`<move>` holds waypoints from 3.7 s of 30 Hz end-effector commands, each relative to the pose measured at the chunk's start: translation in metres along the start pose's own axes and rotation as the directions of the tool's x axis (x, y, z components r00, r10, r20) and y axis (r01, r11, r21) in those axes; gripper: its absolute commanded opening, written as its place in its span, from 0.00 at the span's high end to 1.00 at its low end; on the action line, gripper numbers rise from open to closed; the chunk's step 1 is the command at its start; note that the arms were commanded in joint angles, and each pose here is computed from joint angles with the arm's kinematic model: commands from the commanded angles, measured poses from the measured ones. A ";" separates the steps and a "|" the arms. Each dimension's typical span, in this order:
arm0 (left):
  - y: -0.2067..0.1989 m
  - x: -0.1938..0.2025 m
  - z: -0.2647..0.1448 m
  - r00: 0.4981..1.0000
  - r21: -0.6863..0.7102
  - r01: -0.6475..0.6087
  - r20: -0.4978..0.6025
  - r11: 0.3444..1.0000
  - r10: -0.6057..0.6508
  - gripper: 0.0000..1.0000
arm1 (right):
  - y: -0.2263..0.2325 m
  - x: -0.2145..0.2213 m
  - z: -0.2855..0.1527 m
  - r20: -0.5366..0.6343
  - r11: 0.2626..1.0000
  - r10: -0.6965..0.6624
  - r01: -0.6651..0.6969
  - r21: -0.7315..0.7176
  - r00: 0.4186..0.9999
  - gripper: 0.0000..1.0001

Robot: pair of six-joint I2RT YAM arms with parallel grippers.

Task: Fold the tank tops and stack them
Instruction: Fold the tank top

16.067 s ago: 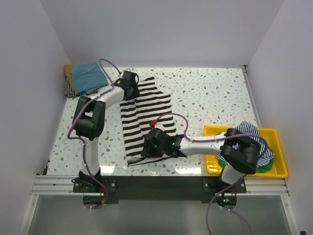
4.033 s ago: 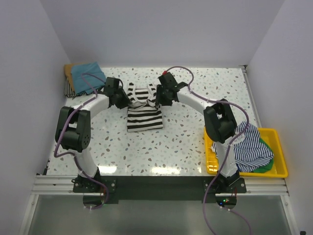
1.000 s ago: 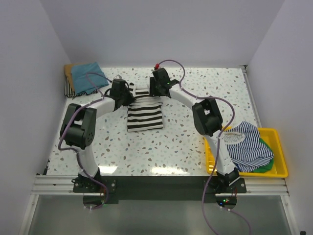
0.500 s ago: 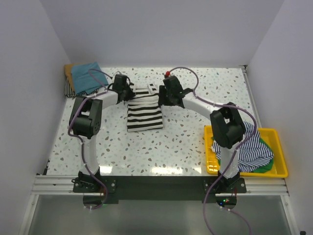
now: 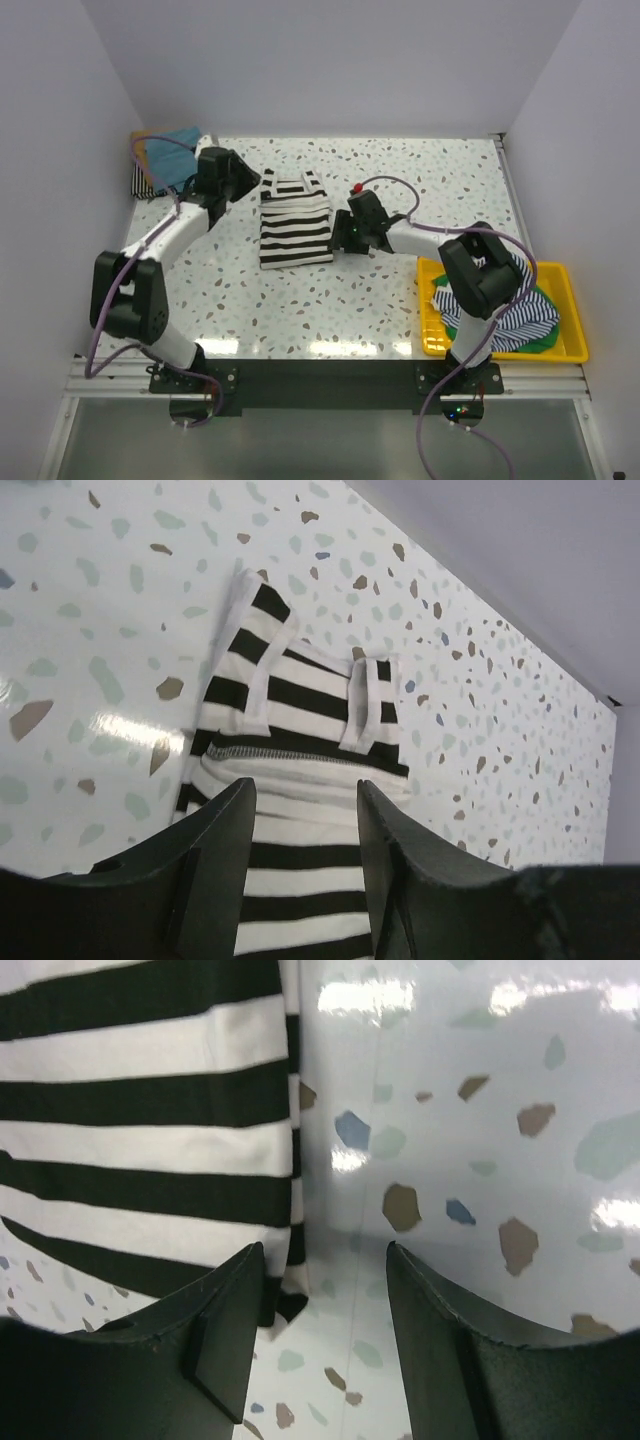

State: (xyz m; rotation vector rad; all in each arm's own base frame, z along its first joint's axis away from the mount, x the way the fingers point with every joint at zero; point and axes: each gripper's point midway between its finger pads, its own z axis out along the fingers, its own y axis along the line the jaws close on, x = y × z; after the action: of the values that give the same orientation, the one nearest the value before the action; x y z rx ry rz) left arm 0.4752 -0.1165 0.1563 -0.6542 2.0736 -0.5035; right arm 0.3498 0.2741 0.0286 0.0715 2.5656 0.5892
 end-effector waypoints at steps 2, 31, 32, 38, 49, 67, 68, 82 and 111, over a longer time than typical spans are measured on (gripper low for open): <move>0.042 0.043 -0.047 0.999 -0.062 0.017 -0.040 0.998 -0.019 0.50 | 0.009 0.011 -0.019 0.004 0.995 0.088 -0.087 -0.057 0.996 0.44; 0.109 0.169 -0.076 0.962 -0.068 -0.011 -0.272 0.998 -0.008 0.44 | 0.009 0.071 0.000 -0.108 0.985 0.169 -0.172 -0.021 0.980 0.54; 0.110 0.172 -0.075 0.961 -0.079 -0.013 -0.275 0.997 -0.009 0.45 | 0.008 0.073 0.002 -0.110 0.985 0.170 -0.173 -0.014 0.979 0.58; 0.122 0.185 -0.073 0.959 -0.144 -0.028 -0.284 0.989 -0.014 0.51 | -0.003 0.079 0.007 -0.101 0.986 0.165 -0.162 0.032 0.981 0.63; 0.131 0.194 -0.071 0.953 -0.154 -0.079 -0.301 0.985 0.030 0.90 | -0.011 0.083 0.006 -0.095 0.993 0.107 -0.101 0.065 0.990 0.96; 0.104 0.211 -0.208 0.899 0.060 -0.077 -0.427 0.995 0.095 1.00 | 0.028 0.160 -0.136 -0.057 0.979 -0.189 0.183 -0.090 0.980 1.00; 0.092 0.199 -0.215 0.914 0.094 -0.063 -0.395 0.994 0.095 1.00 | 0.032 0.153 -0.144 -0.029 0.980 -0.182 0.179 -0.092 0.983 1.00; -0.020 0.106 -0.186 0.972 0.234 -0.096 -0.187 0.967 0.142 1.00 | 0.055 0.057 -0.171 0.104 0.989 -0.145 0.147 -0.015 0.984 1.00; -0.052 0.118 0.104 0.965 0.162 -0.018 -0.257 0.987 0.060 1.00 | -0.053 -0.108 0.030 0.000 0.980 0.132 -0.130 0.153 0.991 1.00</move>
State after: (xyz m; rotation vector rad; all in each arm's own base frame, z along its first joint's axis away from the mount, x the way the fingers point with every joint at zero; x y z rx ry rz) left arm 0.5144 -0.2374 0.0531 -0.4825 2.3076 -0.7142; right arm 0.4640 0.2144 0.0292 0.3410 2.6146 0.4233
